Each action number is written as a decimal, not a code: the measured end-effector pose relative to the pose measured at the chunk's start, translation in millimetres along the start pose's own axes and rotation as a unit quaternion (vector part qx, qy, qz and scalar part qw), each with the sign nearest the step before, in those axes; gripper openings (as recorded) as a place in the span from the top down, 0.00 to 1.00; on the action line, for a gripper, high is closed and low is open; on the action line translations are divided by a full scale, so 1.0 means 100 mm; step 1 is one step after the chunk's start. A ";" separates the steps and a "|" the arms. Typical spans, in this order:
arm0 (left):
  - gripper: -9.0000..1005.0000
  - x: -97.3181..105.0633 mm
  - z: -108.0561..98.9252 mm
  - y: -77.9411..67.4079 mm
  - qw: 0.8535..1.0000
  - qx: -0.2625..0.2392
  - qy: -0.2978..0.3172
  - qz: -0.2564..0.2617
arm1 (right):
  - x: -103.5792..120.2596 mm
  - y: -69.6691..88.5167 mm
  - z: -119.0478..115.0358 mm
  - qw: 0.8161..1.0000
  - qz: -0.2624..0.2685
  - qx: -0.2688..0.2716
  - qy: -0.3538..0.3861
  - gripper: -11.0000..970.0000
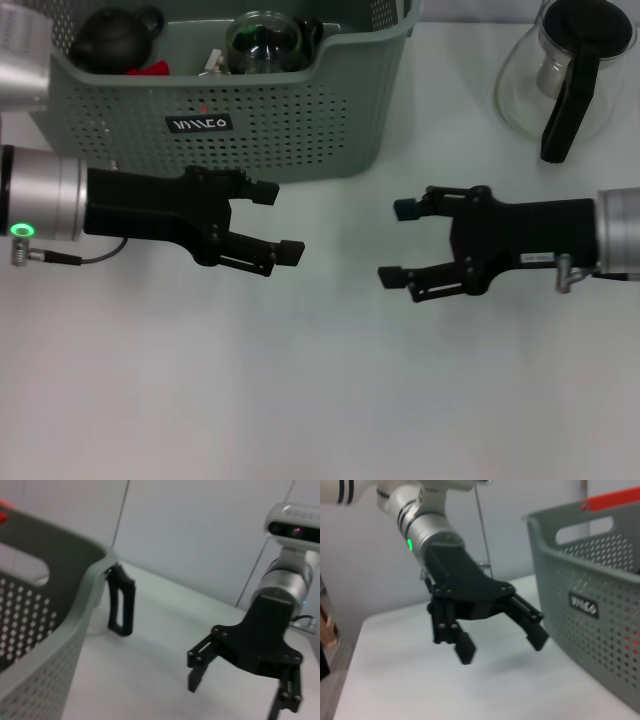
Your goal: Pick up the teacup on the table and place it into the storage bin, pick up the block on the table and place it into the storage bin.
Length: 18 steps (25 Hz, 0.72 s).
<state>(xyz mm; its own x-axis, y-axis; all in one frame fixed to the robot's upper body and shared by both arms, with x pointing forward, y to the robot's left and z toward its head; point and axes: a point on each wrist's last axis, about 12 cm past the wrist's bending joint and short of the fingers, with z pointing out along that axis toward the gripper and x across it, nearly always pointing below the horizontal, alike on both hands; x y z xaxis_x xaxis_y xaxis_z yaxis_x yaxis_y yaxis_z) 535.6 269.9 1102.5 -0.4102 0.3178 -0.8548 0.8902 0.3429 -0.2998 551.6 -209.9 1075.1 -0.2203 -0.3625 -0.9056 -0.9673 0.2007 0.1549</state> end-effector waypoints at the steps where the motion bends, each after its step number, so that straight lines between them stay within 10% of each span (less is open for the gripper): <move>1: 0.04 0.02 0.01 0.01 1.000 -0.004 0.003 -0.001 | 0.00 0.00 0.03 1.000 -0.004 0.000 0.006 0.08; 18: 0.04 0.15 0.08 0.04 0.999 -0.018 0.037 -0.010 | 0.00 -0.01 0.08 0.999 -0.033 -0.004 0.018 0.08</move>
<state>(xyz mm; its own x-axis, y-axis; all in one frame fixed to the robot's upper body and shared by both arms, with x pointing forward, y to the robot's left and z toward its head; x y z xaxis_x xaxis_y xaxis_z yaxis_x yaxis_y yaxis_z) 534.3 268.6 1085.3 -0.4433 0.3742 -0.8145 0.8744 0.3807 -0.3009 554.0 -202.6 1072.0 -0.1611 -0.4074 -0.8989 -0.9807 0.1682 0.0996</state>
